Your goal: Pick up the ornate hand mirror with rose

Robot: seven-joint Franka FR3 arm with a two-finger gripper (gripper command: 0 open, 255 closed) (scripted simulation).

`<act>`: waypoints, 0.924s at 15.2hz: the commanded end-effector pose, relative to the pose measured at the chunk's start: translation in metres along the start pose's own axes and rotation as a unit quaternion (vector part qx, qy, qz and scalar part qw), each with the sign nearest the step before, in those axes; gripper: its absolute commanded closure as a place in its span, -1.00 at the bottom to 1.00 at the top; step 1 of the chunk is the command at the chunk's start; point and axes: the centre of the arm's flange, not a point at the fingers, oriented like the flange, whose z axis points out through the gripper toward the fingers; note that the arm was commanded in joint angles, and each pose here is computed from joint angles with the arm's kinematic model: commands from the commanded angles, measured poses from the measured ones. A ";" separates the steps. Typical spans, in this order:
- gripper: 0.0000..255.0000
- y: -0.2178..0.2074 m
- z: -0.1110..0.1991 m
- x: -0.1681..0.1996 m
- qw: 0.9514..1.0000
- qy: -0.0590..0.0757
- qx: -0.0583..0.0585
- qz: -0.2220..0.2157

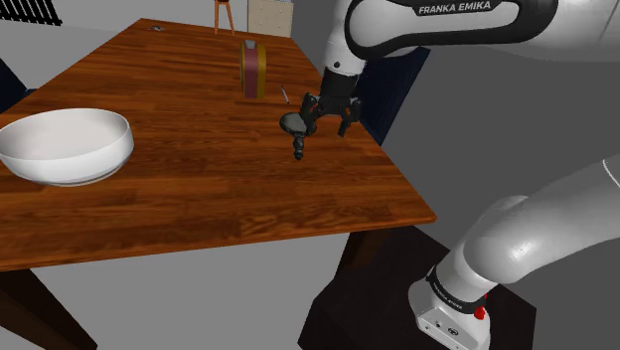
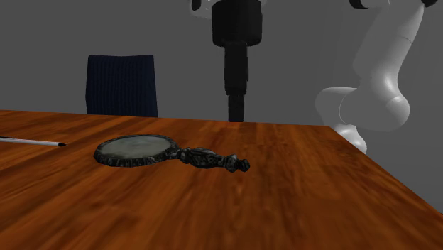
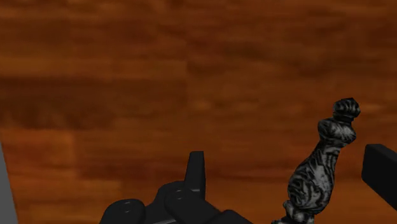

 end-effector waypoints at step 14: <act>-1.00 -0.044 0.054 0.078 0.986 0.028 -0.023 0.165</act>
